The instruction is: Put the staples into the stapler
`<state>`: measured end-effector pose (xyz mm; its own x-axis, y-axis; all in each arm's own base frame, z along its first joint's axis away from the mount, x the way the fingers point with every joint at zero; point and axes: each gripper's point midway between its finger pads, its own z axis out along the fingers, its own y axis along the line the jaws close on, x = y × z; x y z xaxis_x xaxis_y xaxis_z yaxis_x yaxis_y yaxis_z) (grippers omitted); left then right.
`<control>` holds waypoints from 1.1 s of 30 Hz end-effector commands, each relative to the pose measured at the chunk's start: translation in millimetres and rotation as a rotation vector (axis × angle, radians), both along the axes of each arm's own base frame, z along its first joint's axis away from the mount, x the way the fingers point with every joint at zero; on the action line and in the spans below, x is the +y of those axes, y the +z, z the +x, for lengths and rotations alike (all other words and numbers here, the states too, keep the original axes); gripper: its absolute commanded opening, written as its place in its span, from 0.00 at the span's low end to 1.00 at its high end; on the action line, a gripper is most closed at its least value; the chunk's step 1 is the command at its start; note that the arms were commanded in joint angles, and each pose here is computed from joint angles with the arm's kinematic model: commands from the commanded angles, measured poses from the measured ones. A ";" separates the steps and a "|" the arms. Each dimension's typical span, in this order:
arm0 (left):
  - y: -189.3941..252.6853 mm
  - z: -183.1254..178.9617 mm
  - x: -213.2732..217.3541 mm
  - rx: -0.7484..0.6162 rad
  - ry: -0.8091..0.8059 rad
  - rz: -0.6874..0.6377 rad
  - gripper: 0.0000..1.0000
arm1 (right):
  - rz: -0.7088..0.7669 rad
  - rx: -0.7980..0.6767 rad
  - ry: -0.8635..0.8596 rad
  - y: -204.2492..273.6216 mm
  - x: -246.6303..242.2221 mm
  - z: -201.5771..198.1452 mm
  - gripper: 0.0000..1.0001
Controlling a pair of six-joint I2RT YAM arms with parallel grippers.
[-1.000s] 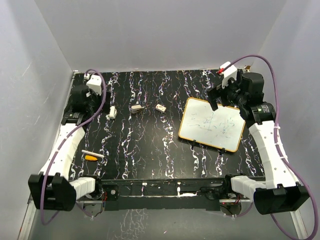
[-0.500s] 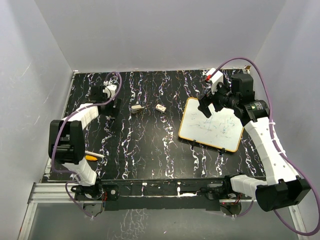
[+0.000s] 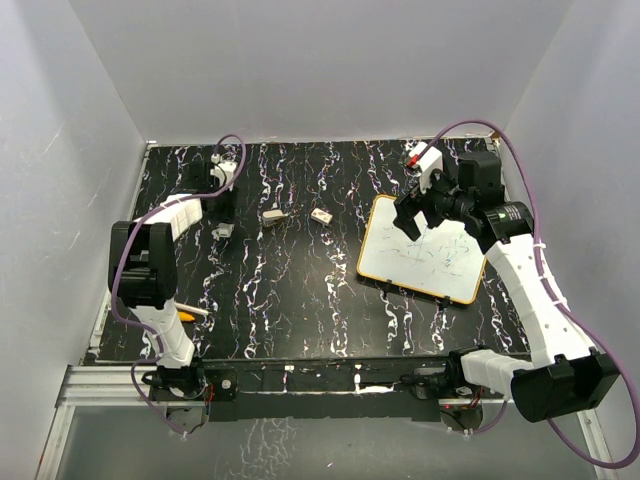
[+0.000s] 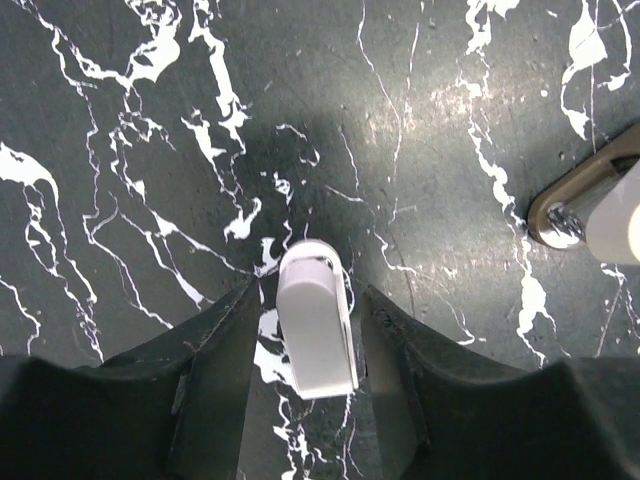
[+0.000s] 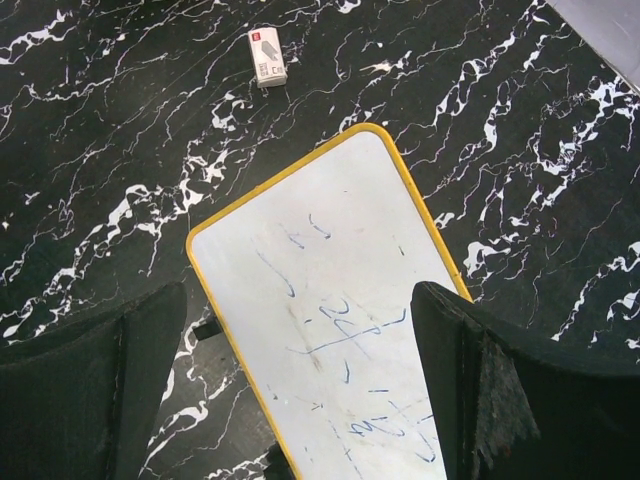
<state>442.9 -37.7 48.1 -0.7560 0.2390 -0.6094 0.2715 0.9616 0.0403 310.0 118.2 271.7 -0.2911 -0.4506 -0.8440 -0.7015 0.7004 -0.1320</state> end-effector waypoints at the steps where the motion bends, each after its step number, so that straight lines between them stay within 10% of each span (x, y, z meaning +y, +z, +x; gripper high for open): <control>1: 11.8 11.8 0.5 -0.018 -0.006 -0.005 0.38 | 0.025 -0.039 0.014 10.4 5.2 2.5 0.99; 13: 8.3 9.7 3.2 -0.010 -0.019 0.019 0.30 | 0.007 -0.035 0.023 3.0 8.2 6.0 0.98; 18: 12.9 4.3 -0.7 -0.005 -0.078 0.018 0.11 | -0.006 -0.054 0.074 -2.0 22.1 10.0 0.98; 33: 132.8 -143.3 -100.7 -0.091 -0.897 -0.312 0.00 | 0.280 0.016 0.681 -44.3 198.0 -24.1 0.95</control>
<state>360.5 -96.3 126.6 -0.4965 0.5488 -0.6725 0.7816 0.6196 -0.0714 293.9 267.9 210.7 -0.1216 -0.4565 -0.8814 -0.9623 0.2718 -0.0079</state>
